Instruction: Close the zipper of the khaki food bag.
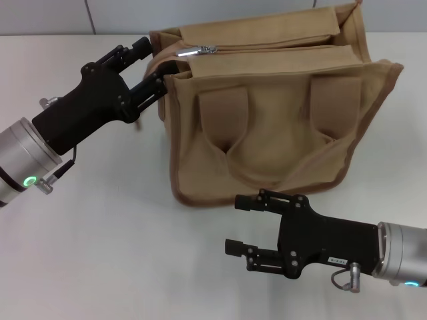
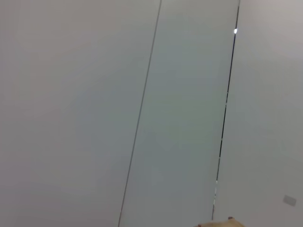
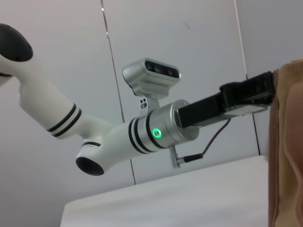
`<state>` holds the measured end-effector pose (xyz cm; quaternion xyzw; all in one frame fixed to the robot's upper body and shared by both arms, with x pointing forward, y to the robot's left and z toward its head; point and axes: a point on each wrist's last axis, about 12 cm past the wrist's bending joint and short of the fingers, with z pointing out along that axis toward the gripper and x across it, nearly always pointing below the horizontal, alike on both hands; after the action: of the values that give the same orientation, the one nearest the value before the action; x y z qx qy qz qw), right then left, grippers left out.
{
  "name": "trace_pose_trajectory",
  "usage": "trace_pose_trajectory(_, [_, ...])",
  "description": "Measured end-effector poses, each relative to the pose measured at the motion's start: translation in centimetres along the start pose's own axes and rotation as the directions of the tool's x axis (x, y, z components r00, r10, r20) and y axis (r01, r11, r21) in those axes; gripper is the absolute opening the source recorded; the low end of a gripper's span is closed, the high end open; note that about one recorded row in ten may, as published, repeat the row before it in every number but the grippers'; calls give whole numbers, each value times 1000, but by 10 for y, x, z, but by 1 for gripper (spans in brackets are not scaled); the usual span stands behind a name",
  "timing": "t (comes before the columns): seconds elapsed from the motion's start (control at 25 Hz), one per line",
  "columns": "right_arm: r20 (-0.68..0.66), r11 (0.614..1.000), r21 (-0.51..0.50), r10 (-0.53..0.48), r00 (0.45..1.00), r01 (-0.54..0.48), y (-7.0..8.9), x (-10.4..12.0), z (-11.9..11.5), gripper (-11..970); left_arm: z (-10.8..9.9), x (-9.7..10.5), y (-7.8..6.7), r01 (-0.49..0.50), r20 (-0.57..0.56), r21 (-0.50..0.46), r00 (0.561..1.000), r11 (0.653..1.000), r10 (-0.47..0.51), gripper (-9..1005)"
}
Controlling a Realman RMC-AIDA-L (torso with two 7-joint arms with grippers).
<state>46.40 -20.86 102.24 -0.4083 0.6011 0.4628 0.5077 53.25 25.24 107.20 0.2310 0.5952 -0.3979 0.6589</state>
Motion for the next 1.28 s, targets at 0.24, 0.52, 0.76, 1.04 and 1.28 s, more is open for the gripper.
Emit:
trace_pose_trajectory(0.24, [-7,1000,6,3,1000,-3,-1,1,1,698,-3,4,-3,-14,0,-6,1000,1000,14,566])
trace_pose_trajectory(0.52, [-7,1000,4,1,1000,-1,-1,0,2,696,-7,9,-8,-43,18,-29,999,999,43,392])
trace_pose_trajectory(0.76, [12,1000,8,11,1000,-11,0,-1,2,695,-7,7,-10,-41,38,-13,998,999,41,267])
trace_pose_trajectory(1.04, [182,998,-29,66,981,-61,8,-17,-6,694,-3,4,-13,-11,106,-30,994,999,14,90])
trace_pose_trajectory(1.28, [356,957,-53,286,889,-287,-2,-38,-12,692,4,4,-16,15,124,-17,992,1000,-12,83])
